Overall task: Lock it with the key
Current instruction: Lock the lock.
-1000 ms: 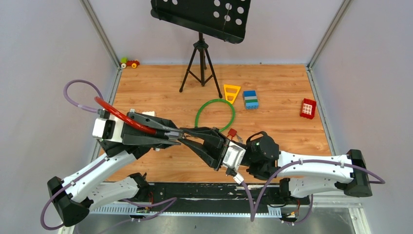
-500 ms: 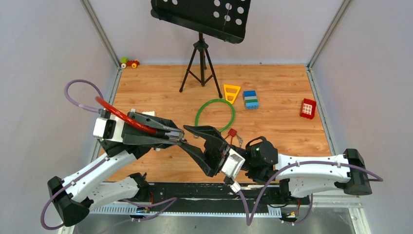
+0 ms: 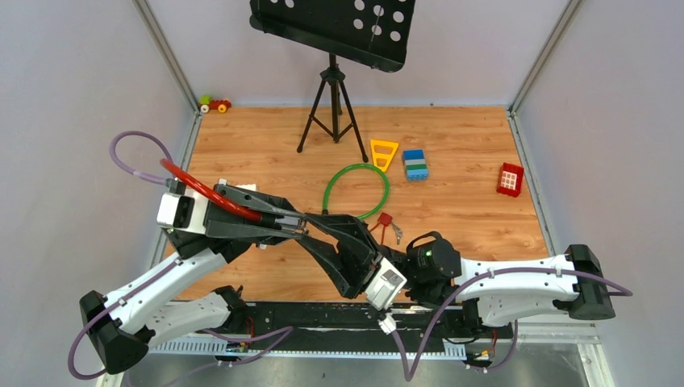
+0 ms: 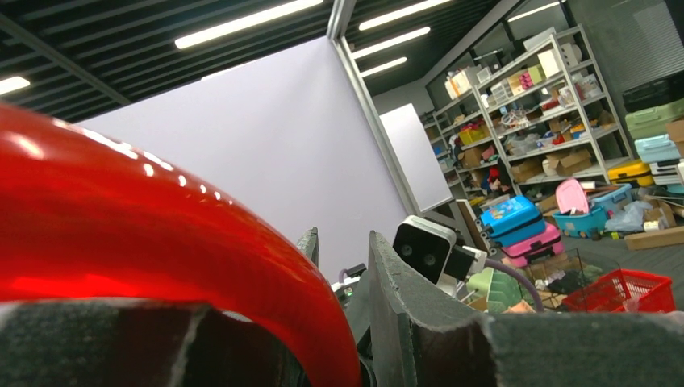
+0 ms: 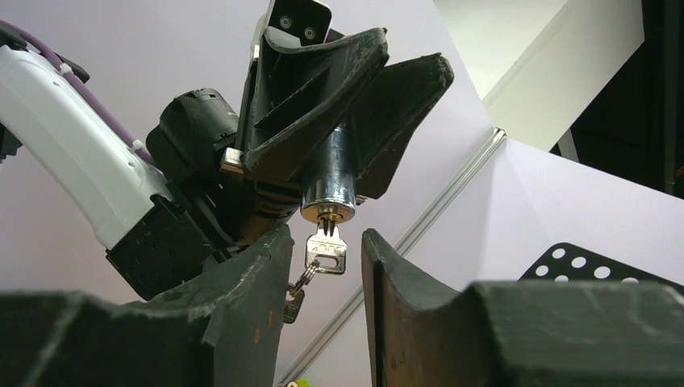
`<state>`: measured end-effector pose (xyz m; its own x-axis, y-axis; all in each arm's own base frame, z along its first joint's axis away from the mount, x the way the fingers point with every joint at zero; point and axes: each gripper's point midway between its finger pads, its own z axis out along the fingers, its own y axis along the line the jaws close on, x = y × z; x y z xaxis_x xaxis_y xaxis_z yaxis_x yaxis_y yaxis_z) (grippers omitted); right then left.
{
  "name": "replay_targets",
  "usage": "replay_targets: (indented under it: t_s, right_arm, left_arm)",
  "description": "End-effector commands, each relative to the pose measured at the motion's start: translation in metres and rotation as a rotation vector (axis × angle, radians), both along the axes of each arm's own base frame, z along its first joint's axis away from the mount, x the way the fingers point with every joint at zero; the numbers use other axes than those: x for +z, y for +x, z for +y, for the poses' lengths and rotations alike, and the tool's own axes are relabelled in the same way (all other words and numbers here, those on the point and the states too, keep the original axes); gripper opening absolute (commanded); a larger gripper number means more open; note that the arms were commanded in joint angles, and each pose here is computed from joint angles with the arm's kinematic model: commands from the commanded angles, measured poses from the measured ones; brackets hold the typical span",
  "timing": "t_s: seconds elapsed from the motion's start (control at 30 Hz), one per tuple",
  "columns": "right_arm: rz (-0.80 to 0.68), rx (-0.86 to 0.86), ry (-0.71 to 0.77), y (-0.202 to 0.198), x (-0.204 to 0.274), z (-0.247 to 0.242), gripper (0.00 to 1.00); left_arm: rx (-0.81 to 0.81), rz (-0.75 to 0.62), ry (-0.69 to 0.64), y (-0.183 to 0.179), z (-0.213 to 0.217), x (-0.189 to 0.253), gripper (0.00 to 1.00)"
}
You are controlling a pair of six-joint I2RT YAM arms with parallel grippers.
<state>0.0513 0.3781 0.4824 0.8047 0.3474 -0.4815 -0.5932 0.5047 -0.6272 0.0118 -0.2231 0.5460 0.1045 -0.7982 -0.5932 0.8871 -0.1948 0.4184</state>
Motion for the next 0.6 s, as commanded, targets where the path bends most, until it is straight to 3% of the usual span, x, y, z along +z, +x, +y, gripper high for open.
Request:
replay_targets:
  t_s: [0.0, 0.23, 0.57]
  right_arm:
    - [-0.02, -0.063, 0.023, 0.006, 0.005, -0.001, 0.35]
    - [-0.062, -0.133, -0.021, 0.009, -0.004, 0.006, 0.32]
    - [-0.074, -0.142, -0.006, 0.004, -0.004, 0.005, 0.07]
  left_arm:
    - [-0.012, -0.014, -0.026, -0.006, 0.006, 0.006, 0.0]
    - [-0.016, -0.011, -0.021, -0.006, 0.005, 0.004, 0.0]
    - [-0.018, -0.011, -0.018, -0.007, 0.006, 0.003, 0.0]
